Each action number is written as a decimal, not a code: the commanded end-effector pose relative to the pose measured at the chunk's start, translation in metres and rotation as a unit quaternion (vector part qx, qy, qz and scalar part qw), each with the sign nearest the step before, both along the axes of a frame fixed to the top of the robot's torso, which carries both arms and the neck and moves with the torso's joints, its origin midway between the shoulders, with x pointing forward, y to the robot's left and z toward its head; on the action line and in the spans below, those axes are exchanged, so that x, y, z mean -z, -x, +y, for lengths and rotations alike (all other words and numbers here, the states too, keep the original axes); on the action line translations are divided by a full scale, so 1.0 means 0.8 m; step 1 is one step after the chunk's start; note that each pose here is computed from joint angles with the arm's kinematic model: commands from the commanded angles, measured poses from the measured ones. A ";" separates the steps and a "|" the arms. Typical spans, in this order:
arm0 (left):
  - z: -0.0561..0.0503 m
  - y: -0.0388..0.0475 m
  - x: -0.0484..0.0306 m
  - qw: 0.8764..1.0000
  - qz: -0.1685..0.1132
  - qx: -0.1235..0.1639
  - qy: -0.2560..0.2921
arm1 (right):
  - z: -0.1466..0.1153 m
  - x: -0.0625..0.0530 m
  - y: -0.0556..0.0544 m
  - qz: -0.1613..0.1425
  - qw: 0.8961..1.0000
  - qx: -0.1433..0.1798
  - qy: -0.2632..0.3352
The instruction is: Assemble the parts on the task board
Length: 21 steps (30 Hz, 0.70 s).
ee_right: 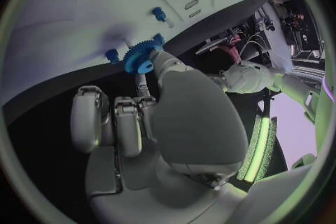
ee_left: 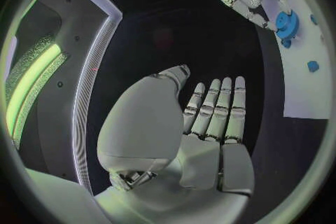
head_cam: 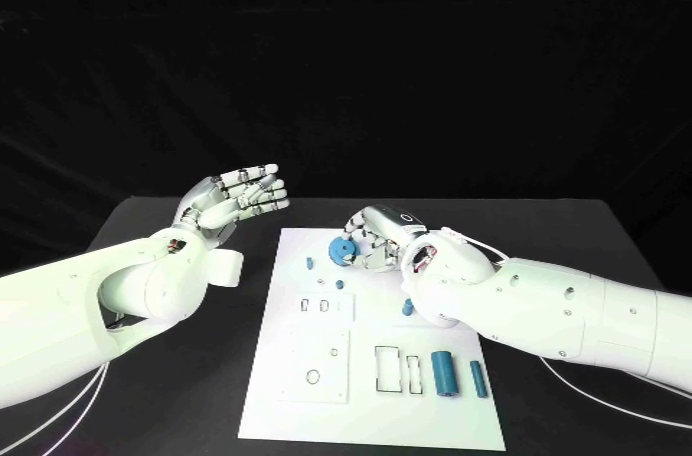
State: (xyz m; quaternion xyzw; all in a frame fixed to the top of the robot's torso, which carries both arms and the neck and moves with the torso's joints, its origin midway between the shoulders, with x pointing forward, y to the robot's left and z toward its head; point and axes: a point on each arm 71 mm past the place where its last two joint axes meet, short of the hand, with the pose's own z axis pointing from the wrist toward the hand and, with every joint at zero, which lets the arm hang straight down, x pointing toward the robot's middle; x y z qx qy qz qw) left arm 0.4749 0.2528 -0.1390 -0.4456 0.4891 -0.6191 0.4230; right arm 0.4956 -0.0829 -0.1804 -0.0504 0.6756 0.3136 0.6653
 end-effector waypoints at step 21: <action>-0.006 -0.002 -0.0012 1.000 -0.002 0.011 0.006 | 0.016 0.016 -0.019 -0.018 0.998 0.020 0.053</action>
